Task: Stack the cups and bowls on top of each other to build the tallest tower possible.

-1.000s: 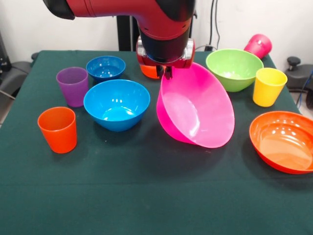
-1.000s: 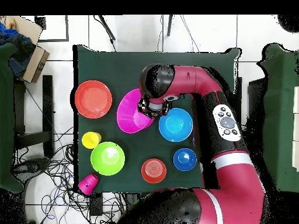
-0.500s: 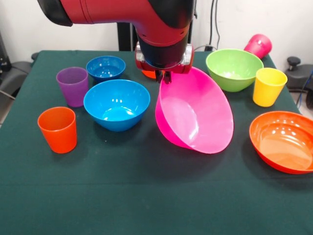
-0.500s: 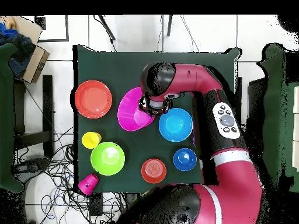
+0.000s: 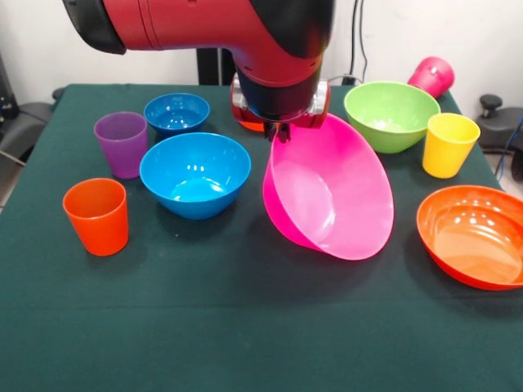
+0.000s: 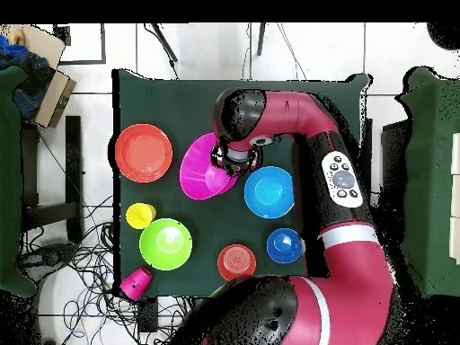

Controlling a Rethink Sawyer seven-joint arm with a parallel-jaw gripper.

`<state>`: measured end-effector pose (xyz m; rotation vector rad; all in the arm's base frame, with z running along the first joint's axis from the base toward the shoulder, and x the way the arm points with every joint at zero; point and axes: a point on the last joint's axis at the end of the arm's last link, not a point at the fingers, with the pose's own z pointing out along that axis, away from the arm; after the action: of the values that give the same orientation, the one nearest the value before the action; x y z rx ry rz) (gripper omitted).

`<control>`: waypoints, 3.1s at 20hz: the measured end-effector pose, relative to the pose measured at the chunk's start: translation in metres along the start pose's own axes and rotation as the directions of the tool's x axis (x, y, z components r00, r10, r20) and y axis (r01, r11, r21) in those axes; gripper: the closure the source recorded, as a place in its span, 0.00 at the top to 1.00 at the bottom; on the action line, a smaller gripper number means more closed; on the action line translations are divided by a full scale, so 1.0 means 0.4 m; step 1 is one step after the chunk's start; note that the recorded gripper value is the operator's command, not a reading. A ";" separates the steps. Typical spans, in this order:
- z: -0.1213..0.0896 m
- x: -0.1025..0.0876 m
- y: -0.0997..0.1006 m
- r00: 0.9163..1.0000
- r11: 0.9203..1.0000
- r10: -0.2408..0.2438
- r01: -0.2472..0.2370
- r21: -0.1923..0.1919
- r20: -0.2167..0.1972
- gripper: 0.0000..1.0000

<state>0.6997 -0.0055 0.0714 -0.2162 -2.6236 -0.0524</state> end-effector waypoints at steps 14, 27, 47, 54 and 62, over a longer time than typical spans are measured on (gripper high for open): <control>0.021 -0.007 0.014 1.000 1.000 -0.005 0.006 0.001 -0.023 0.00; 0.018 -0.003 0.013 0.999 1.000 -0.005 0.006 0.004 -0.035 0.00; -0.004 -0.051 0.002 0.998 1.000 0.020 -0.020 0.001 -0.060 0.00; -0.010 -0.069 0.000 0.998 1.000 0.028 -0.027 0.002 -0.061 0.00; -0.017 -0.083 0.003 0.995 0.999 0.036 -0.036 0.008 -0.092 0.00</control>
<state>0.7318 -0.0096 0.0612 -0.2525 -2.5269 -0.0406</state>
